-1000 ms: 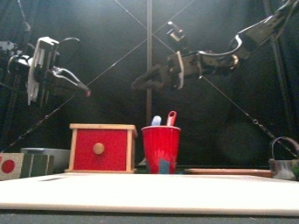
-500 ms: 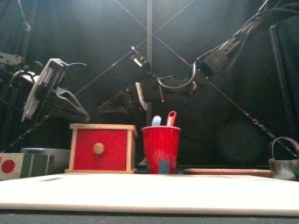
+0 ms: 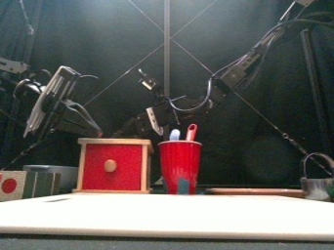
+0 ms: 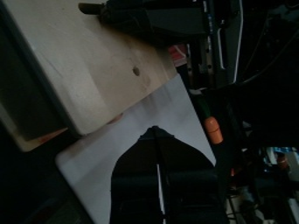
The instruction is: Open drawer
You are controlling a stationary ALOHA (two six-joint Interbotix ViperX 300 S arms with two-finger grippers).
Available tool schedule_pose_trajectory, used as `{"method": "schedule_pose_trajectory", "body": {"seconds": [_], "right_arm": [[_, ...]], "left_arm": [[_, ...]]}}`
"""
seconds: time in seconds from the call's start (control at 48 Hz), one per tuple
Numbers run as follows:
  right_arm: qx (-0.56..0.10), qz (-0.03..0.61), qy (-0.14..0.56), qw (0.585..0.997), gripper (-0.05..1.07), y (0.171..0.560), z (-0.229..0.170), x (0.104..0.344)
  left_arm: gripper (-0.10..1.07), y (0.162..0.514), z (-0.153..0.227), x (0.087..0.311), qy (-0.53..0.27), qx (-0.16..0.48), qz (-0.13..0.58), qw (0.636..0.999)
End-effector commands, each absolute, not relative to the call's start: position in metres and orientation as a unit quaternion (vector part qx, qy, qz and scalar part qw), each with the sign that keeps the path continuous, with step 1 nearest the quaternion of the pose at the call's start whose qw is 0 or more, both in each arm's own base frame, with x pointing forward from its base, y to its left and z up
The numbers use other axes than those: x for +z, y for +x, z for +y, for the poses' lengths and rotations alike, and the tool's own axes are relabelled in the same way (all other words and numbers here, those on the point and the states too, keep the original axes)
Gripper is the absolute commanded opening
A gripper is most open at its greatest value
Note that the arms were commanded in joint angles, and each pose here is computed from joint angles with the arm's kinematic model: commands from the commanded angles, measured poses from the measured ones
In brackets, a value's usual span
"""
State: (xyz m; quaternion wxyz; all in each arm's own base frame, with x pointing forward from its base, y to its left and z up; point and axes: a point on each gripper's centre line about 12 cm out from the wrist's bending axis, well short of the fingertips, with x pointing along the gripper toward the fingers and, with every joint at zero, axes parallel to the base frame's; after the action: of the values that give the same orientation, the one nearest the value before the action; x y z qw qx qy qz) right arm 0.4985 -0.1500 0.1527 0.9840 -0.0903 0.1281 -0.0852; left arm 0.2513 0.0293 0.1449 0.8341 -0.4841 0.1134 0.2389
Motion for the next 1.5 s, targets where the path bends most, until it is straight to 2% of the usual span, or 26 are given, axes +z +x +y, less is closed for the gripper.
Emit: {"method": "schedule_pose_trajectory", "body": {"seconds": [0.0,0.146,0.312,0.438,0.792,1.042,1.479], "right_arm": [[-0.086,0.123,-0.095,0.984,0.02,0.499,-0.151,0.160],[-0.083,0.127,-0.093,0.984,0.02,0.498,-0.148,0.157],[-0.078,0.131,-0.094,0.984,0.02,0.499,-0.142,0.155],[-0.074,0.131,-0.096,0.984,0.02,0.500,-0.138,0.156],[-0.070,0.130,-0.097,0.984,0.02,0.502,-0.134,0.157],[-0.067,0.129,-0.096,0.985,0.02,0.503,-0.131,0.158],[-0.065,0.132,-0.094,0.985,0.02,0.502,-0.128,0.155]], "left_arm": [[0.32,0.260,0.028,0.150,-0.488,0.233,0.106,0.834],[0.50,0.265,0.028,0.145,-0.512,0.246,0.111,0.815],[0.72,0.269,0.028,0.135,-0.558,0.270,0.120,0.776],[0.83,0.274,0.028,0.128,-0.577,0.283,0.121,0.757],[0.84,0.285,0.041,0.120,-0.581,0.310,0.112,0.744],[0.84,0.281,0.051,0.116,-0.605,0.351,0.075,0.711],[0.83,0.297,0.055,0.109,-0.595,0.362,0.061,0.715]]}}
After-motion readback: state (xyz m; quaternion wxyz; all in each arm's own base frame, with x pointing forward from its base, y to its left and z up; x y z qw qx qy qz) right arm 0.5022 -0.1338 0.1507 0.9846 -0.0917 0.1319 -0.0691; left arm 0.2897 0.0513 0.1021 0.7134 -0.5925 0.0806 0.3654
